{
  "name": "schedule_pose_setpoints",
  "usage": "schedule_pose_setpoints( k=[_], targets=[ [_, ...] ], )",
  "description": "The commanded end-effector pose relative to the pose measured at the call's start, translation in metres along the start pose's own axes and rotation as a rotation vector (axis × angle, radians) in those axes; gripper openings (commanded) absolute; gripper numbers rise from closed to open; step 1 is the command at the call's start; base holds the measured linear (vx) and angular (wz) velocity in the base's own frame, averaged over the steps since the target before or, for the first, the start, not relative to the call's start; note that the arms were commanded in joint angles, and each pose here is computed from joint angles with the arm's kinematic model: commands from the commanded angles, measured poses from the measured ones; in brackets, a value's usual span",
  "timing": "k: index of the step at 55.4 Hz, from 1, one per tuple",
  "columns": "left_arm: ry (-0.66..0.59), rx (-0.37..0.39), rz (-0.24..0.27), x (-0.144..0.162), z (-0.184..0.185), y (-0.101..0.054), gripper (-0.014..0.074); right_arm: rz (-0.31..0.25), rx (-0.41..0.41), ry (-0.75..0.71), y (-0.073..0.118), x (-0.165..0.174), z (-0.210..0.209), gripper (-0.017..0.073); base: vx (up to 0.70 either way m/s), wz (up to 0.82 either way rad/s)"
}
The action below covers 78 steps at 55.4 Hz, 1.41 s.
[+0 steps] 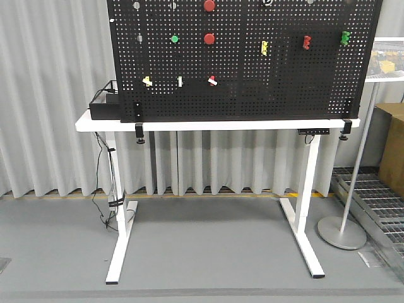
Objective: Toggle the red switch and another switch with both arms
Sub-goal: 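Drive the base forward up to the black pegboard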
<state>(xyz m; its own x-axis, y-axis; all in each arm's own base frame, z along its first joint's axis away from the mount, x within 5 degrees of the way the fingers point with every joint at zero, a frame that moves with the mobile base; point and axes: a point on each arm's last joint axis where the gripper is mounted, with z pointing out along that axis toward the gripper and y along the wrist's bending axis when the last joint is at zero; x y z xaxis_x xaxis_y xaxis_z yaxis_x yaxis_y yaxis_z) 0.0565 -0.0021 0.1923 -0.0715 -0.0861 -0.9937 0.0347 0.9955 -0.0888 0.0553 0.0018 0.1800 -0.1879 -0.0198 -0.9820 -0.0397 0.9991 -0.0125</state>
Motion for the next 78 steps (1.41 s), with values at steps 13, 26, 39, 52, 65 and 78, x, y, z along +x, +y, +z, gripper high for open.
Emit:
schedule_pose_setpoints(
  k=[13, 26, 39, 52, 65, 78],
  targets=[
    [-0.068, 0.008, -0.012, -0.0012, 0.0002, -0.0003, 0.0003, -0.010, -0.002, -0.096, 0.0002, -0.0069, -0.0008, -0.0006, 0.15, -0.02],
    [-0.068, 0.008, -0.012, -0.0012, 0.0002, -0.0003, 0.0003, -0.010, -0.002, -0.096, 0.0002, -0.0069, -0.0008, -0.0006, 0.22, 0.05],
    [-0.068, 0.008, -0.012, -0.0012, 0.0002, -0.0003, 0.0003, -0.010, -0.002, -0.096, 0.0002, -0.0069, -0.0008, -0.0006, 0.31, -0.11],
    [-0.068, 0.008, -0.012, -0.0012, 0.0002, -0.0003, 0.0003, -0.010, -0.002, -0.096, 0.0002, -0.0069, -0.0008, -0.0006, 0.40, -0.01],
    [-0.068, 0.008, -0.012, -0.0012, 0.0002, -0.0003, 0.0003, -0.010, -0.002, -0.095, 0.0002, -0.0068, -0.0008, -0.0006, 0.46, 0.04],
    [-0.068, 0.008, -0.012, -0.0012, 0.0002, -0.0003, 0.0003, -0.010, -0.002, -0.095, 0.0002, -0.0068, -0.0008, -0.0006, 0.47, 0.04]
  ],
)
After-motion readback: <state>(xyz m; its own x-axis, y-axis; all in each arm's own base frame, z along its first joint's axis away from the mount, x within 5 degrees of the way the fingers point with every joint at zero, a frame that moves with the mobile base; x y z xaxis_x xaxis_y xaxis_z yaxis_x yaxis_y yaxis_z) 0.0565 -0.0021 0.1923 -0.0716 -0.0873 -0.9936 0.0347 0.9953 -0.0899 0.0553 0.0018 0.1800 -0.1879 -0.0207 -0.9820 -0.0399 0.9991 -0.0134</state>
